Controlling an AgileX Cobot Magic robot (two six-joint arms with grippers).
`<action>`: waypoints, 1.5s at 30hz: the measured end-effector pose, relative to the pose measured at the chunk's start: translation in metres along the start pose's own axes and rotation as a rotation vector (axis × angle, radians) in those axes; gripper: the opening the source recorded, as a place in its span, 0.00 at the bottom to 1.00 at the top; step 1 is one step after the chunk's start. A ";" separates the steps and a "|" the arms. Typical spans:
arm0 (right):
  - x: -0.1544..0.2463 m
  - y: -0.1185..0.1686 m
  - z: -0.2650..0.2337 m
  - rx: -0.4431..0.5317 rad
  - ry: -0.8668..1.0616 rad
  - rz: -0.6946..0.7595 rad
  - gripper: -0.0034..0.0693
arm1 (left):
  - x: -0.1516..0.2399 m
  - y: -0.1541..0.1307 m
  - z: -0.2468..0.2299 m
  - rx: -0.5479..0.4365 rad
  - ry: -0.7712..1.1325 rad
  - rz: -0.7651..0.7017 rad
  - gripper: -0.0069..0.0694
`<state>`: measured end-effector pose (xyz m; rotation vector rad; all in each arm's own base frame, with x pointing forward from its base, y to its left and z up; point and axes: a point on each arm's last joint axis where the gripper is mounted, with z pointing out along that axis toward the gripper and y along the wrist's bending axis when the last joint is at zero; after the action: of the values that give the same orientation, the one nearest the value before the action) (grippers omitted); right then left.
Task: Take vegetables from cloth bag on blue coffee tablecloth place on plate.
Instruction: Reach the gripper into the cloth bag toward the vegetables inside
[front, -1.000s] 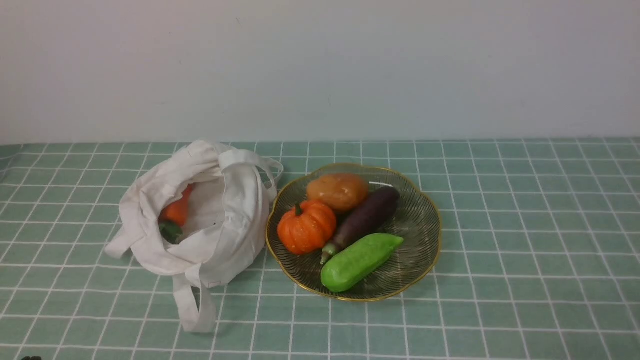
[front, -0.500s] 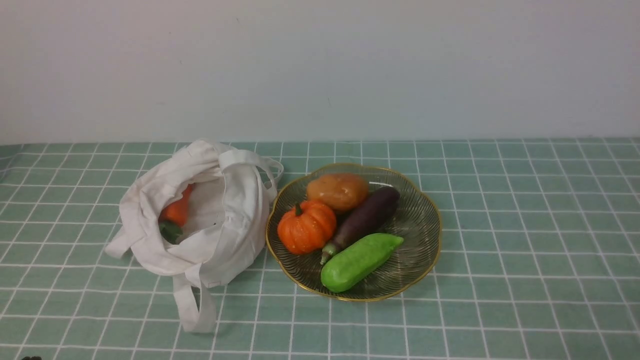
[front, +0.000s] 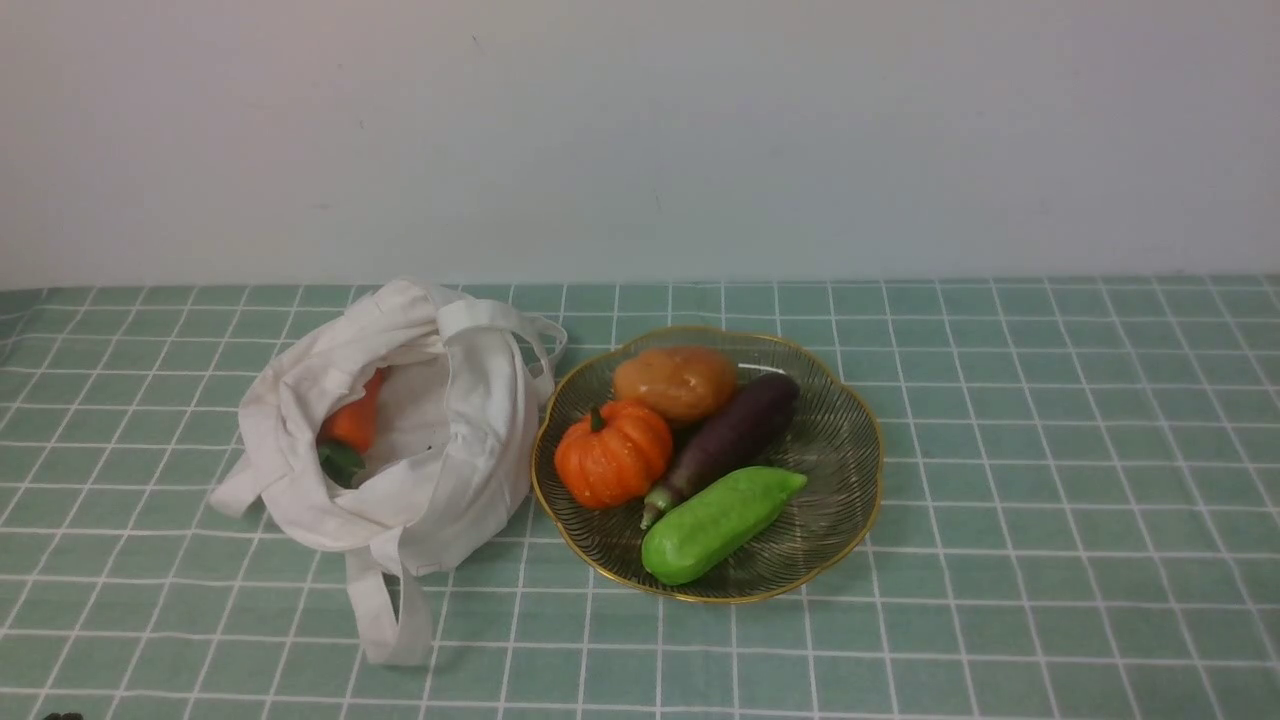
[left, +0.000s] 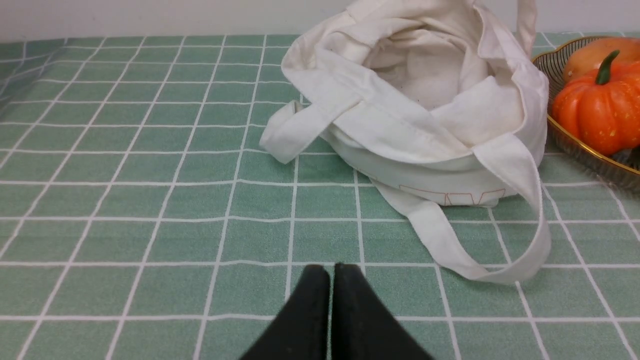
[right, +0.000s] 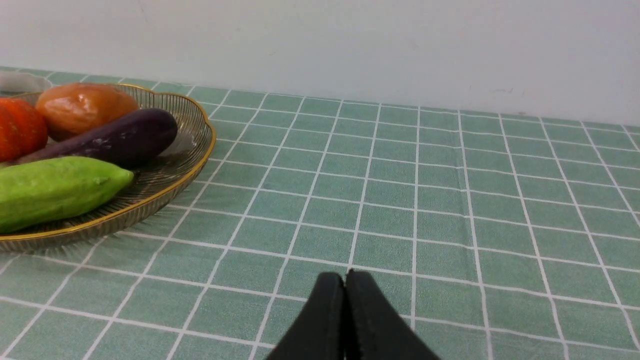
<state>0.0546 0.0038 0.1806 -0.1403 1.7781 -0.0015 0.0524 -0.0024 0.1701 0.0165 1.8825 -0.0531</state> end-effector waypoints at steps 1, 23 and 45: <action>0.000 0.000 0.000 0.000 0.000 0.000 0.03 | 0.000 0.000 0.000 0.000 0.000 0.000 0.08; 0.000 0.000 0.000 0.000 0.000 0.000 0.03 | -0.005 -0.019 -0.002 0.224 0.051 -0.923 0.08; 0.000 0.000 0.000 0.000 0.000 0.000 0.03 | -0.137 -0.038 0.028 0.270 0.665 -0.349 0.08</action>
<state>0.0546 0.0038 0.1806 -0.1403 1.7781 -0.0015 0.1195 -0.0396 0.2934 -0.1240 2.5083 -0.6049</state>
